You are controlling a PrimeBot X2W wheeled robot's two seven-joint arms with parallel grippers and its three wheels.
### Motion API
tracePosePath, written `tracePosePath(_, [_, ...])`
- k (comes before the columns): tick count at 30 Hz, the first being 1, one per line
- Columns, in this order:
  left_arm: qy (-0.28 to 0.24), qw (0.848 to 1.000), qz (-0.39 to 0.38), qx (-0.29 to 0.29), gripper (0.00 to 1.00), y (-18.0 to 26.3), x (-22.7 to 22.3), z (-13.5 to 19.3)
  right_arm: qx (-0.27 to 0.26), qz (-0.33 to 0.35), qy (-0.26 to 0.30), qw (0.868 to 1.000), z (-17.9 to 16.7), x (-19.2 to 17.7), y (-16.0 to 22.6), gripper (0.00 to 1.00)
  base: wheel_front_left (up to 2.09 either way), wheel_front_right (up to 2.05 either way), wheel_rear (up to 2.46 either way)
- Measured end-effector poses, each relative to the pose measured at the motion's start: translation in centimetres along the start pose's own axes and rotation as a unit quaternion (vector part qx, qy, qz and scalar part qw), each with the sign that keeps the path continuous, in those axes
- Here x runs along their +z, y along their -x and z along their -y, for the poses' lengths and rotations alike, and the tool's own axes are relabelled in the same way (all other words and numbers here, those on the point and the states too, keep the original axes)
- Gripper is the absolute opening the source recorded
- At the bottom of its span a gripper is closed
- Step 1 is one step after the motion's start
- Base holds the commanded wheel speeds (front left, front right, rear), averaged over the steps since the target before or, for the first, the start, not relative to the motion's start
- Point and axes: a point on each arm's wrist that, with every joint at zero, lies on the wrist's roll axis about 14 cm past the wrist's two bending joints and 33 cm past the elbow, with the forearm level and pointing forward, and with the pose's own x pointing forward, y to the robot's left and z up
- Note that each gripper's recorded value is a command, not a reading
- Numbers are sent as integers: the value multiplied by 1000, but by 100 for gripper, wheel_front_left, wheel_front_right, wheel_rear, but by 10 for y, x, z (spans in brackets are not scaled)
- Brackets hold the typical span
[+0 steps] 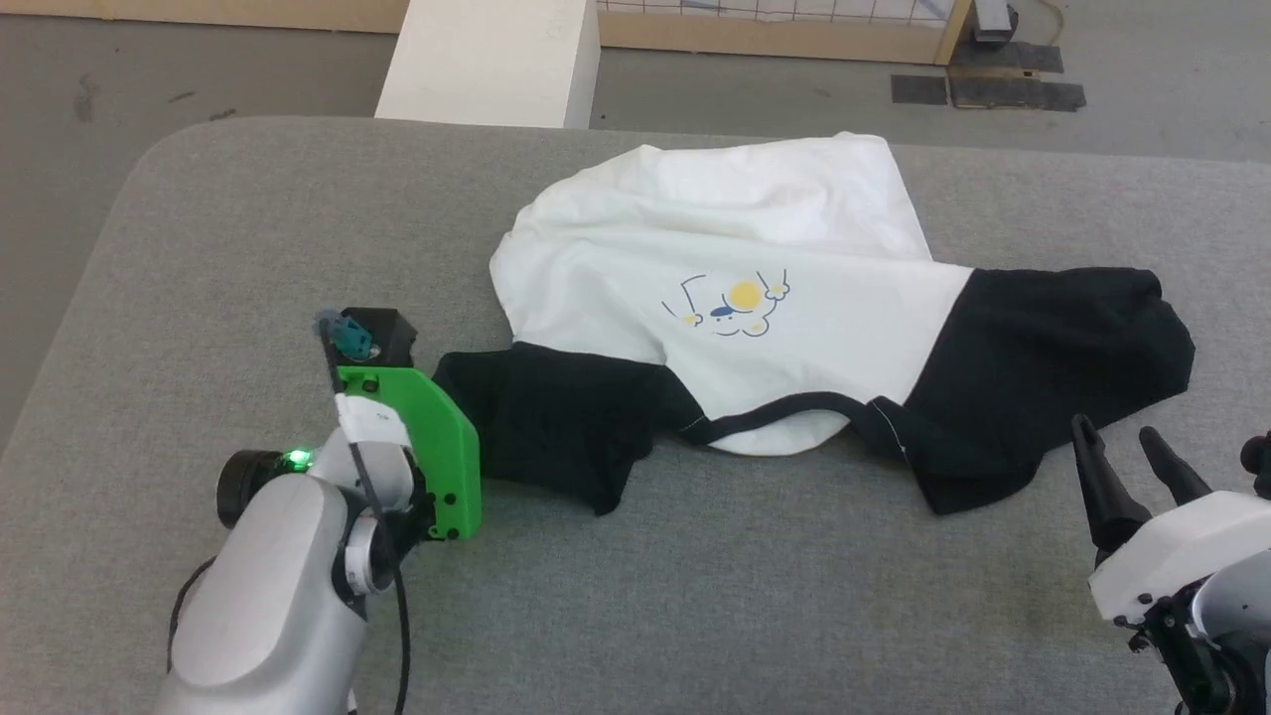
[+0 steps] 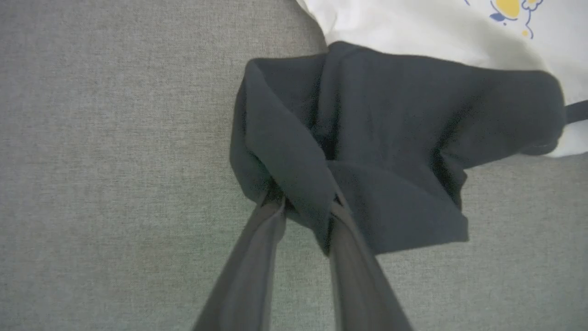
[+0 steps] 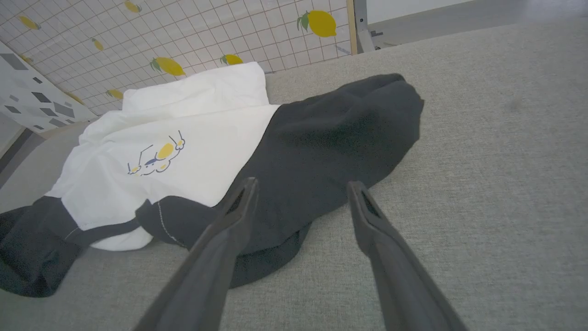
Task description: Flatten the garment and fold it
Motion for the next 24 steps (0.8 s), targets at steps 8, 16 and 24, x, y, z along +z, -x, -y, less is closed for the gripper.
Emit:
tracePosePath(8, [33, 997, 20, 68, 0, 13, 15, -57, -6, -3, -4, 1000, 5, -4, 0, 100, 0, 0, 0])
tracePosePath(16, [72, 985, 32, 154, 0, 35, 24, -120, -7, -5, -3, 1000, 5, -6, -1, 100, 0, 0, 0])
tracePosePath(24, [142, 972, 53, 177, 49, 39, 22, -142, -4, -10, 0, 1000, 3, -8, -3, 100, 0, 0, 0])
